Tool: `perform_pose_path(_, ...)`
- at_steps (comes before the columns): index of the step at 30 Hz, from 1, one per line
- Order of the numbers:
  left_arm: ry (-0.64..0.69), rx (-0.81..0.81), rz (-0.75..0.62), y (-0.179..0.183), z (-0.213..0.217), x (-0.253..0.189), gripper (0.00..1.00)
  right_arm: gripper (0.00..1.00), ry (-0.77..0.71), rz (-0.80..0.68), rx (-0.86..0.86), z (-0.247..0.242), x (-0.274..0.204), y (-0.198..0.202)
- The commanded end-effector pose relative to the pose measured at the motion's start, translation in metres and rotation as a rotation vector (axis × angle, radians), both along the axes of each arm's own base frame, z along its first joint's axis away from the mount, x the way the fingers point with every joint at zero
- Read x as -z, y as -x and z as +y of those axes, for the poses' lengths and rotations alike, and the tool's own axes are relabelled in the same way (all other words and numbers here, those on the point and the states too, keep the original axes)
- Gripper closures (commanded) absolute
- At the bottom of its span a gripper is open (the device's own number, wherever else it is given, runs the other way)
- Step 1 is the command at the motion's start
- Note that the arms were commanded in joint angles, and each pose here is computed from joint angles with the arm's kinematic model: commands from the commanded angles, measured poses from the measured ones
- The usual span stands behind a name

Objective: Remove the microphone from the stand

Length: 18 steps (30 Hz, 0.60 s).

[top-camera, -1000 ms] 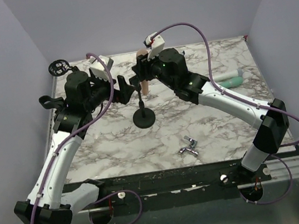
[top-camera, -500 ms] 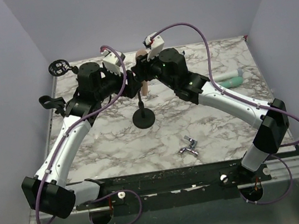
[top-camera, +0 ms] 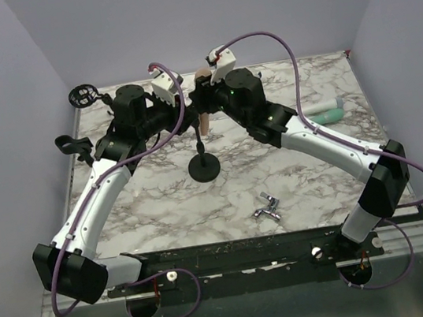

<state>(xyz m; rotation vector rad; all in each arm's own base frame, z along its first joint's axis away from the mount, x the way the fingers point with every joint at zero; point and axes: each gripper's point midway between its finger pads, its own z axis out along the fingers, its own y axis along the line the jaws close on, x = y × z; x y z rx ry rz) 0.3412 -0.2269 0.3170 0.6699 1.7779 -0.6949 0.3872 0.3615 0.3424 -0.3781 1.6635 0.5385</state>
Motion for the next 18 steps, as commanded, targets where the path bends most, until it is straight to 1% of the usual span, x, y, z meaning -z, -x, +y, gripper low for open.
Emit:
perform_pose_path(1, -0.074, -0.037, 0.026, 0.005, 0.014, 0.023, 1.00, 0.99, -0.068, -0.076, 0.200, -0.039, -0.040, -0.004)
perform_pose_path(4, -0.081, -0.054, 0.025, 0.007, 0.018, 0.026, 1.00, 0.99, -0.070, -0.096, 0.366, -0.070, -0.046, -0.013)
perform_pose_path(8, -0.084, -0.093, 0.007, 0.006, 0.025, 0.024, 1.00, 0.99, -0.066, -0.100, 0.500, -0.103, -0.044, -0.020)
perform_pose_path(12, -0.062, -0.191, -0.015, -0.001, 0.042, 0.016, 1.00, 0.99, -0.064, -0.090, 0.552, -0.130, -0.035, -0.021)
perform_pose_path(18, -0.010, -0.296, -0.063, -0.004, 0.066, 0.001, 1.00, 0.99, -0.003, -0.038, 0.576, -0.152, 0.010, -0.016)
